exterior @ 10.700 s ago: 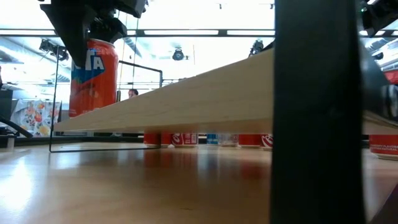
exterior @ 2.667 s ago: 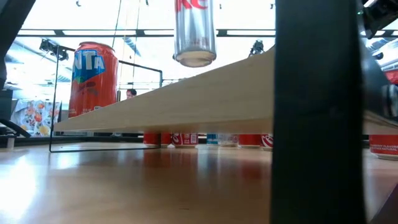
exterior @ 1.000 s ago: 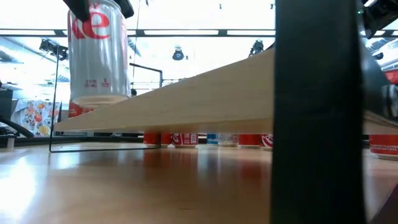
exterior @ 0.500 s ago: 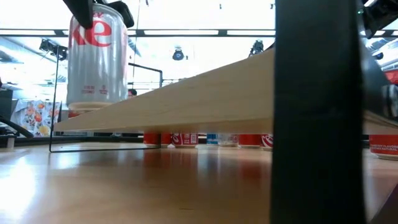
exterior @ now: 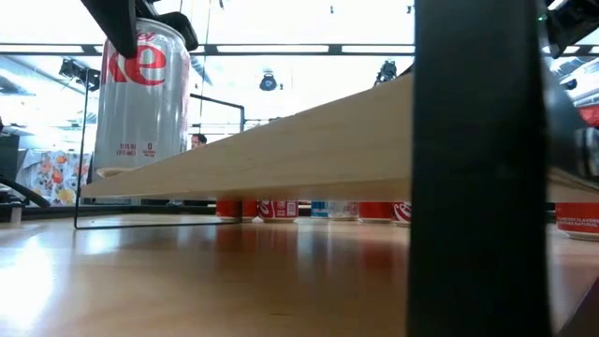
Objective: Place canned beverage on shelf
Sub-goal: Put the left silver soda can on the shelf, then put the top left red soda can on the shelf
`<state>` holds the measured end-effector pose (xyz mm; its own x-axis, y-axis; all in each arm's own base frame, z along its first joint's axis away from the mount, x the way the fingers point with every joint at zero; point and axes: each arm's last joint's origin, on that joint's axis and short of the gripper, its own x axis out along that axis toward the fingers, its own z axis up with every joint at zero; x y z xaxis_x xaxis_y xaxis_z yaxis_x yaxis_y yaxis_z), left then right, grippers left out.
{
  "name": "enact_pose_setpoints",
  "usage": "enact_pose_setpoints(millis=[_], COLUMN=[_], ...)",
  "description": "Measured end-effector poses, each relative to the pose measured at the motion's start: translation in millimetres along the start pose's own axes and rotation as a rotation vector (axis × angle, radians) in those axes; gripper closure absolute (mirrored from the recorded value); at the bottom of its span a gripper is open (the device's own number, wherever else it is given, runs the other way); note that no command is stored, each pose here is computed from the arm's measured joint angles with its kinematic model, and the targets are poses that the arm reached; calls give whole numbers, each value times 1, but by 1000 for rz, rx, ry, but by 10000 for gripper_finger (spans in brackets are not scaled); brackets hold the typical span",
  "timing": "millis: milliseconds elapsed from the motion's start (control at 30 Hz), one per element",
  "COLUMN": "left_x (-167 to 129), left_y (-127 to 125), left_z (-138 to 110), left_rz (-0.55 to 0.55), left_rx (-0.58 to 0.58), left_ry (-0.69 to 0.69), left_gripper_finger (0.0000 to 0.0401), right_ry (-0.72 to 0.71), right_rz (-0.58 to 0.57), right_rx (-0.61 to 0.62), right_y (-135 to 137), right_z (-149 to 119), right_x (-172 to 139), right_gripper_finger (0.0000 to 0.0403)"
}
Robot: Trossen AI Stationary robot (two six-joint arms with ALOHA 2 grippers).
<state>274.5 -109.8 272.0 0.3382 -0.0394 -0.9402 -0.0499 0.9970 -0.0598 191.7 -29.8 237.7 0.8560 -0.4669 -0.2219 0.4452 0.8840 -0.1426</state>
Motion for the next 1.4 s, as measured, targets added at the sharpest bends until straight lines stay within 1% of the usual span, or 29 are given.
enact_pose_setpoints(millis=[600,800,1067,1200,1400], left_x=[-3,-14,-23,-33,-49], left_y=[2,3,3,3,3], left_z=[0,5,8,12,22], left_rz=[19,46,49,62,129], left_rx=[13,22,22,27,40], left_ry=[-8,-32,-37,-50,-150], left_gripper_finger=[42,42,41,42,42], right_ry=[0,0,2,1,1], right_rz=[0,0,0,0,0], right_rx=[0,0,-1,-1,0], right_y=[0,0,0,0,0], right_z=[0,0,0,0,0], right_x=[0,0,0,0,0], right_gripper_finger=[76,76,76,76,76])
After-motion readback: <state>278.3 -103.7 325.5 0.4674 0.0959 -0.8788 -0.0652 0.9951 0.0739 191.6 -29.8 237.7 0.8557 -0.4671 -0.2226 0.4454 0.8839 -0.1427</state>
